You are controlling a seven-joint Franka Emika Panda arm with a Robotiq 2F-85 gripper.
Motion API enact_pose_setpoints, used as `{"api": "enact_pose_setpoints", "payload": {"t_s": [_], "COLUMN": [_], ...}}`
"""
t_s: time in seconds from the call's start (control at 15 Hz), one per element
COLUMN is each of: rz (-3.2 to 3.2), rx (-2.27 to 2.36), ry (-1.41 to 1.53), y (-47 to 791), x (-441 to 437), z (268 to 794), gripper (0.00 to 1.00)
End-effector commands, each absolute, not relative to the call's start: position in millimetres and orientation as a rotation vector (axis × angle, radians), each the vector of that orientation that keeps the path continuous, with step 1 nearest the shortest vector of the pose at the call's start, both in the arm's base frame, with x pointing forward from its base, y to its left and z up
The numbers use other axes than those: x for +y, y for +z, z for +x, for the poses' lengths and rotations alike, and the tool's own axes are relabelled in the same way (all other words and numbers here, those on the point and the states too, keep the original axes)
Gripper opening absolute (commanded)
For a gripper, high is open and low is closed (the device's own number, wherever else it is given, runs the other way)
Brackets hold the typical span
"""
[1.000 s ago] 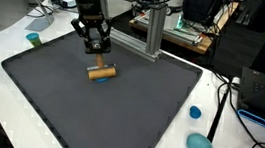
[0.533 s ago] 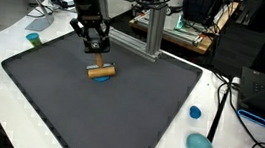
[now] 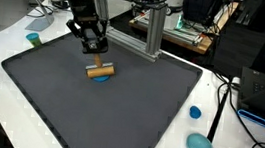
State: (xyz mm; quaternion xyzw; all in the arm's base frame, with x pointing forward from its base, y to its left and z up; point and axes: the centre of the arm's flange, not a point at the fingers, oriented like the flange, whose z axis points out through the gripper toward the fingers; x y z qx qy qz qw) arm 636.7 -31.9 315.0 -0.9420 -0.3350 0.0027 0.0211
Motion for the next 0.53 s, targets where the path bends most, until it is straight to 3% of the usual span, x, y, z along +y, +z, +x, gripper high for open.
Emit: {"api": "enact_pose_setpoints", "payload": {"t_s": [0.0, 0.47], "rz": [-2.956, -2.988], "rx": [-1.014, -0.985], "ry": [0.196, 0.245], "y": [252.6, 251.6], "x": [-50.0, -49.5], "z": [642.7, 643.2], "gripper": [0.22, 0.22]}}
